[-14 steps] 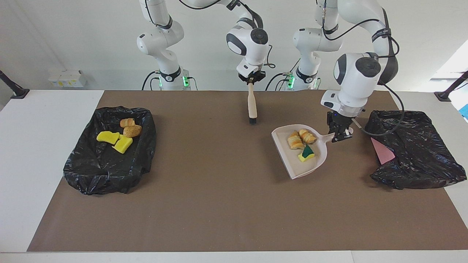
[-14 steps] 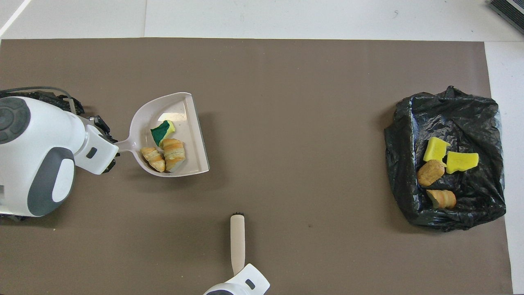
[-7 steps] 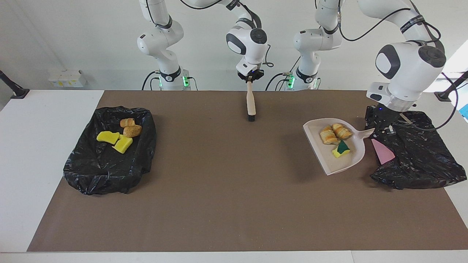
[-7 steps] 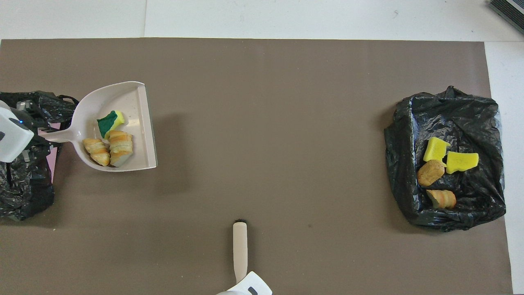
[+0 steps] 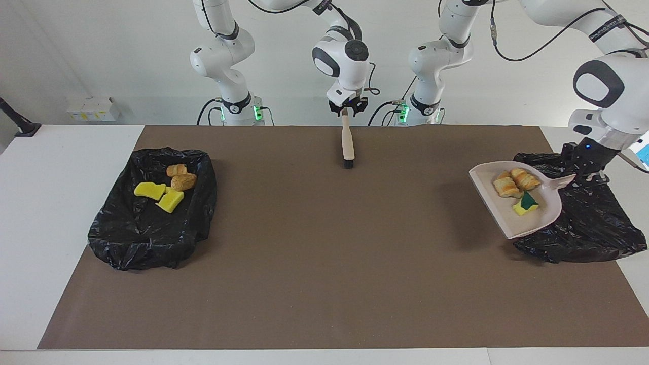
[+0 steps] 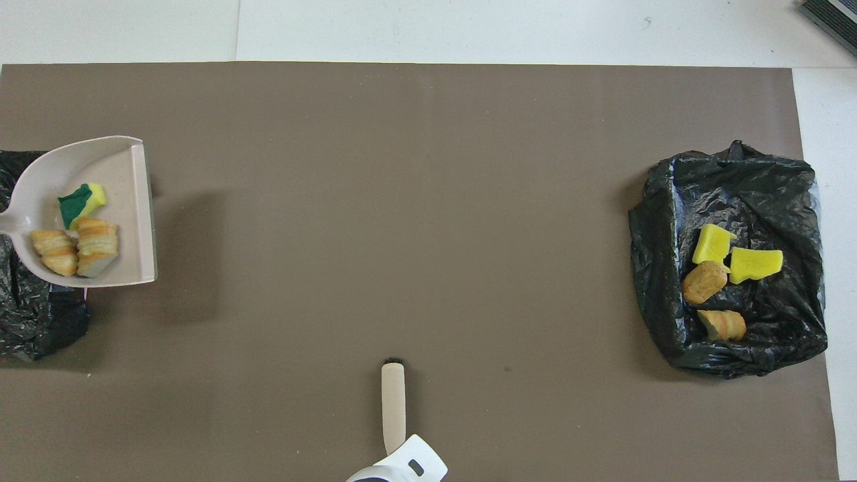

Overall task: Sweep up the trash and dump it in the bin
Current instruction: 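Tilt the dustpan with the left gripper to dump trash into the bag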

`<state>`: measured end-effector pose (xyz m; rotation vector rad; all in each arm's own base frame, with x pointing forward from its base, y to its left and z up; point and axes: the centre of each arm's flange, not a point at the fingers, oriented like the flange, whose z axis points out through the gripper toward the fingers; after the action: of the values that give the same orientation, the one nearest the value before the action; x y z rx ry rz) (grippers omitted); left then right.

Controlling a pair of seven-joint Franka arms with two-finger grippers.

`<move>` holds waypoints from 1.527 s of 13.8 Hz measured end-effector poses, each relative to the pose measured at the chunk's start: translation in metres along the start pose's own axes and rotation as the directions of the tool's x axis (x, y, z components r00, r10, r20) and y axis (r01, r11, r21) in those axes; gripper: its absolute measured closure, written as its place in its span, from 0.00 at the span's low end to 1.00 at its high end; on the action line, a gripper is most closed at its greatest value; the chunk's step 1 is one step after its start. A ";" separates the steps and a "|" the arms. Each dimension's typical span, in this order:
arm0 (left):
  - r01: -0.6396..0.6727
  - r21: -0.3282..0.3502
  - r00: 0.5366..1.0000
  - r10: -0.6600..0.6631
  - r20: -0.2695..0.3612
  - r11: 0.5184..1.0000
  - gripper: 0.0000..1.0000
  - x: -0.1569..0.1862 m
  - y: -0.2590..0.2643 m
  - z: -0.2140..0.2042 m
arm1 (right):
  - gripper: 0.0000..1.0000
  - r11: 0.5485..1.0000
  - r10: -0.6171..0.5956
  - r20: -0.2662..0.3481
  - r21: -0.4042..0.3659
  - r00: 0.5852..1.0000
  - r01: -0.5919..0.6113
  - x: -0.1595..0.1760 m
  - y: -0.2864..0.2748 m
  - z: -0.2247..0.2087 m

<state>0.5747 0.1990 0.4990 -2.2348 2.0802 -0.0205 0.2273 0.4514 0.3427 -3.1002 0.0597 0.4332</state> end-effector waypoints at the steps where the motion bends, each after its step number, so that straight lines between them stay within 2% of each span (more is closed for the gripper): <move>1: -0.006 0.004 1.000 0.006 0.022 1.000 0.69 -0.023 0.003 -0.004 | 0.22 1.000 0.018 -0.008 0.019 1.000 -0.018 0.009 0.002 -0.010; 2: -0.008 0.007 0.999 0.008 0.044 1.000 0.69 -0.046 0.006 -0.008 | 0.21 0.998 0.046 -0.020 0.044 0.999 -0.045 0.023 0.007 -0.023; 3: -0.017 0.006 0.997 0.017 0.072 1.000 0.69 -0.068 0.010 -0.012 | 0.15 0.994 0.083 -0.036 0.075 0.996 -0.081 0.040 0.017 -0.041; 5: -0.050 -0.014 0.985 0.052 0.164 0.999 0.69 -0.105 0.016 -0.019 | 0.11 0.979 0.161 -0.072 0.137 0.984 -0.150 0.083 0.052 -0.084; 6: -0.065 -0.009 0.974 0.065 0.215 0.998 0.69 -0.116 0.015 -0.024 | 0.04 0.974 0.183 -0.085 0.148 0.979 -0.170 0.103 0.075 -0.104; 9: -0.095 0.009 0.941 0.086 0.326 0.995 0.69 -0.132 0.009 -0.030 | 0.00 0.978 0.201 -0.166 0.096 0.965 -0.187 0.154 0.142 -0.151; 11: -0.089 -0.010 0.906 0.085 0.414 0.996 0.69 -0.136 0.007 -0.028 | 0.00 0.976 0.217 -0.216 0.063 0.952 -0.209 0.181 0.179 -0.168; 13: -0.077 -0.032 0.864 0.083 0.497 0.997 0.69 -0.126 0.001 -0.025 | 0.00 0.975 0.224 -0.248 0.073 0.943 -0.212 0.207 0.223 -0.189; 17: -0.111 -0.076 0.714 0.133 0.687 0.991 0.69 -0.080 -0.014 -0.016 | 0.00 0.963 0.269 -0.287 0.102 0.919 -0.250 0.246 0.327 -0.224; 21: -0.131 -0.104 0.553 0.160 0.817 0.986 0.69 -0.079 -0.003 -0.032 | 0.00 0.941 0.338 -0.281 0.117 0.898 -0.317 0.267 0.457 -0.223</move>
<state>0.5693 0.2762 0.5350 -1.5366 1.6614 0.9049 0.5265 -0.0185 0.4814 -3.0582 0.5938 -0.0425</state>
